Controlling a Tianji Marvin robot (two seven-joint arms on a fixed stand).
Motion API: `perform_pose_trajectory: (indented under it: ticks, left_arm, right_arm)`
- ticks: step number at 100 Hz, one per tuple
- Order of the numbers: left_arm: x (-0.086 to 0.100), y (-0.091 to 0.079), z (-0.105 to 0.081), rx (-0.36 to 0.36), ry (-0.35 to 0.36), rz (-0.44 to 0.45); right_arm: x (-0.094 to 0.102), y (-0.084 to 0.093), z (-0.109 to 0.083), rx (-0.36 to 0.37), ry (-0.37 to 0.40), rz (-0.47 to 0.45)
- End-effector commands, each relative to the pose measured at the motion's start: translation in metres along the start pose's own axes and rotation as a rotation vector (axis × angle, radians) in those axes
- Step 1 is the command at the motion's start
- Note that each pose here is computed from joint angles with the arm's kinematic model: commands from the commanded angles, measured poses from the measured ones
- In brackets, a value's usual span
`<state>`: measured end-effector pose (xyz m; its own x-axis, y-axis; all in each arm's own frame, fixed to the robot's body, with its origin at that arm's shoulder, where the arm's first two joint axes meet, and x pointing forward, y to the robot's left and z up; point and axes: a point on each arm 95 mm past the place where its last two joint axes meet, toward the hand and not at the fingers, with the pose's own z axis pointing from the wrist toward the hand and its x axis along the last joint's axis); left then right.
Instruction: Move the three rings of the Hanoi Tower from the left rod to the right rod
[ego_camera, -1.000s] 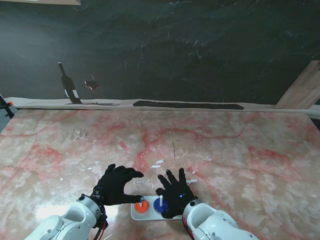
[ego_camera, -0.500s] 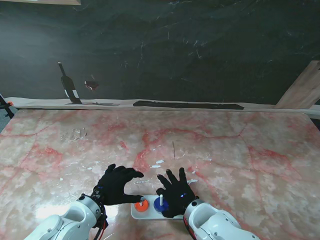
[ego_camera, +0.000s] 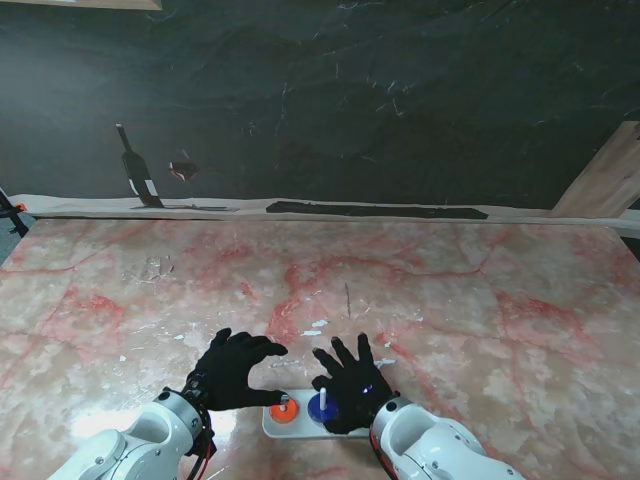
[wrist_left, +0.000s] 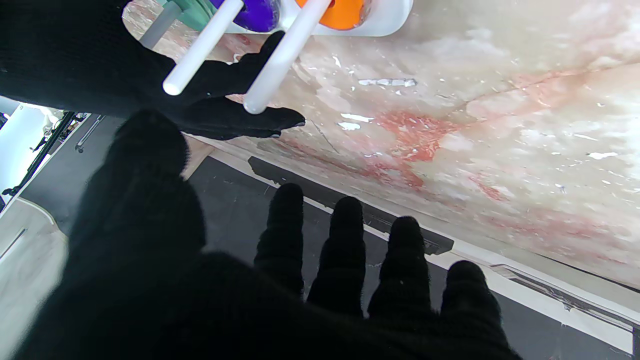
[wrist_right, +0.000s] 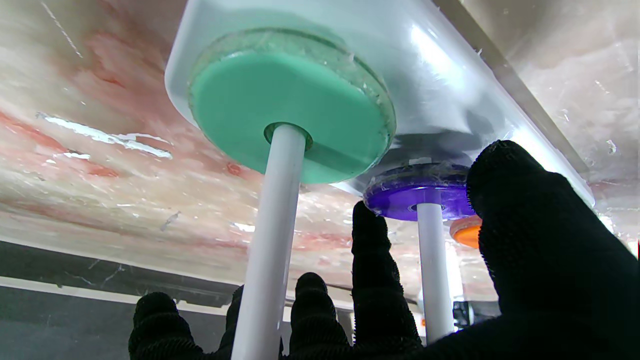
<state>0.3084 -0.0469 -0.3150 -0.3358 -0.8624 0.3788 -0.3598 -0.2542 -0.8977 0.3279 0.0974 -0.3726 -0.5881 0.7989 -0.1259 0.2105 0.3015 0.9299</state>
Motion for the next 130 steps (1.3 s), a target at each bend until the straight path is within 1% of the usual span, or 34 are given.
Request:
perform_pose_trajectory:
  ticks: [1, 33, 62, 80, 100, 130]
  left_arm:
    - [0.0003, 0.0013, -0.0008, -0.004, 0.002, -0.002]
    - [0.0002, 0.0015, -0.0008, -0.004, 0.002, -0.001]
    - [0.0002, 0.0017, -0.0009, -0.005, 0.0, 0.0]
    - [0.0002, 0.0018, -0.0005, -0.009, 0.001, 0.001]
    - [0.0002, 0.0015, -0.0007, -0.01, -0.001, 0.001]
    - [0.0001, 0.0013, -0.0007, -0.011, -0.001, 0.0]
  right_arm:
    - [0.0015, -0.0087, -0.0044, 0.026, 0.006, 0.0]
    - [0.0001, -0.0035, -0.0083, 0.019, 0.019, -0.005]
    - [0.0005, -0.0077, -0.0054, 0.068, 0.012, -0.02]
    - [0.0017, -0.0082, -0.0073, 0.098, 0.009, -0.029]
    - [0.0024, -0.0081, -0.0071, 0.112, 0.008, -0.034]
    - [0.0025, -0.0096, -0.0046, 0.098, 0.021, -0.036]
